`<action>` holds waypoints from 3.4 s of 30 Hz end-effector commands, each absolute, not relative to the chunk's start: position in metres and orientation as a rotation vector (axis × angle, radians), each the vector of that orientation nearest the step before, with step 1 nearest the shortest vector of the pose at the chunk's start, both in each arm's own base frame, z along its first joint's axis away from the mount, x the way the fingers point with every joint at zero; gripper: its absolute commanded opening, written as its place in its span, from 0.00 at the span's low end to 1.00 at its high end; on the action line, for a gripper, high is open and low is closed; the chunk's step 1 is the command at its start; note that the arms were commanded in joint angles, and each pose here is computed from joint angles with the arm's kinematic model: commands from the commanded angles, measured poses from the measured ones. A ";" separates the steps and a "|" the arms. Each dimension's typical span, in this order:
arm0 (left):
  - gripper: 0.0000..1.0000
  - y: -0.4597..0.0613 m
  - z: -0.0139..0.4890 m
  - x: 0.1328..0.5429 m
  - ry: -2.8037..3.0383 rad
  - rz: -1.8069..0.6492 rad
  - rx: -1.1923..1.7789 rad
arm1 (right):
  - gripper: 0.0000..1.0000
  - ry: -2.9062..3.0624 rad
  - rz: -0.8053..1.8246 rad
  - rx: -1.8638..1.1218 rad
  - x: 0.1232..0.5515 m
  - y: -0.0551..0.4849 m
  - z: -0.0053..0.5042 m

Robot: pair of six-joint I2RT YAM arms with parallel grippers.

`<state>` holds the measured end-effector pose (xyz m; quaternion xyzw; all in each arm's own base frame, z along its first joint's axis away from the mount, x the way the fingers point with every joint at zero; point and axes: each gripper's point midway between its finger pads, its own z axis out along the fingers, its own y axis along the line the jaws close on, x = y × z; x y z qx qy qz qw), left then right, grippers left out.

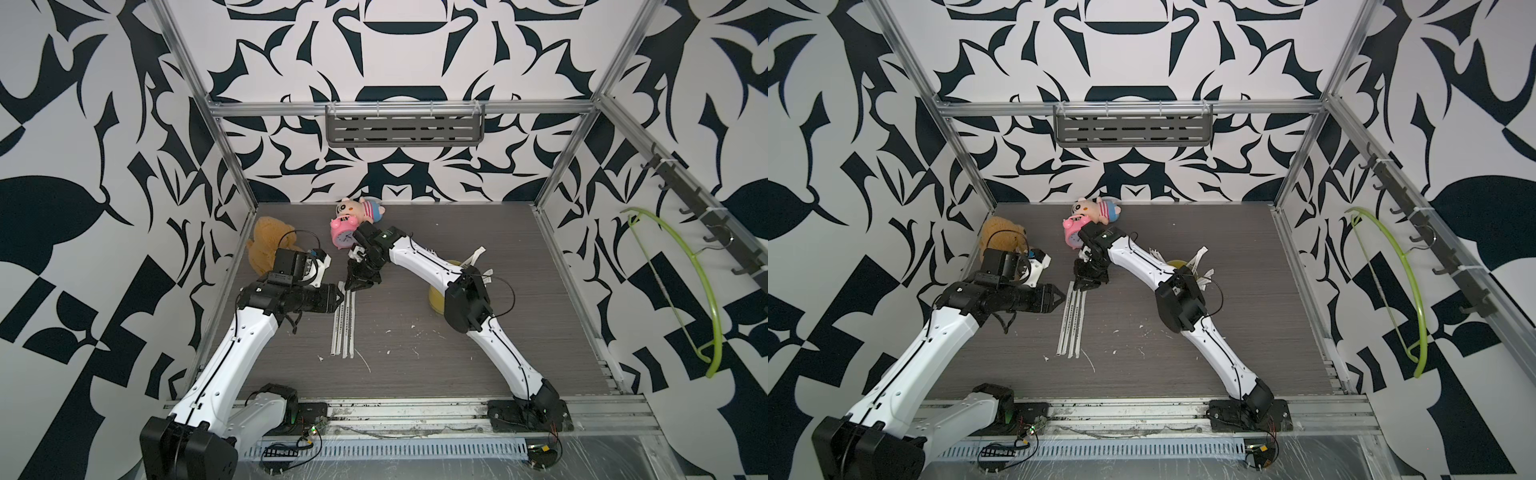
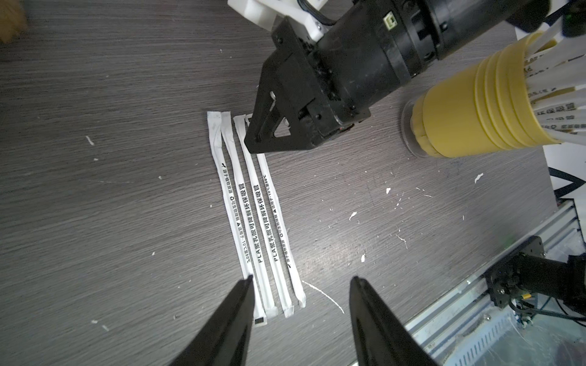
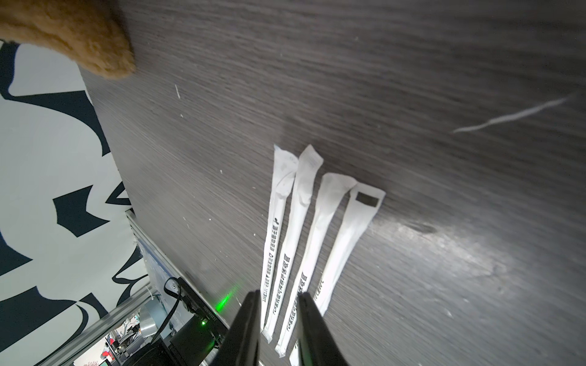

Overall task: Take the straws out of the storage container
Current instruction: Place the straw at the center of the board, then pick up the straw from the container.

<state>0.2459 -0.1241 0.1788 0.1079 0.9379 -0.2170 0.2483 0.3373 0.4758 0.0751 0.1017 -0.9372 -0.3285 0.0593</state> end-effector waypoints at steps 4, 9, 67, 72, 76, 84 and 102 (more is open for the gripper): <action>0.54 -0.125 0.181 0.243 2.534 -0.608 0.314 | 0.24 -2.871 -1.159 0.362 0.344 0.482 0.135; 0.51 -0.125 0.203 0.245 2.445 -0.602 0.335 | 0.24 -2.968 -1.241 0.384 0.359 0.454 0.198; 0.37 -0.478 0.222 0.327 1.802 -0.934 1.462 | 0.48 -3.693 -0.786 0.115 0.249 0.123 0.296; 0.36 -0.482 0.213 0.326 1.791 -0.911 1.491 | 0.47 -3.704 -0.831 0.125 0.252 0.126 0.301; 0.35 -0.486 0.208 0.326 1.780 -0.874 1.511 | 0.46 -3.708 -0.834 0.134 0.252 0.127 0.301; 0.24 -0.492 0.195 0.325 1.779 -0.816 1.567 | 0.44 -3.725 -0.845 0.147 0.252 0.126 0.304; 0.03 -0.492 0.218 0.330 1.676 -0.666 1.530 | 0.42 -3.747 -0.870 0.144 0.254 0.127 0.310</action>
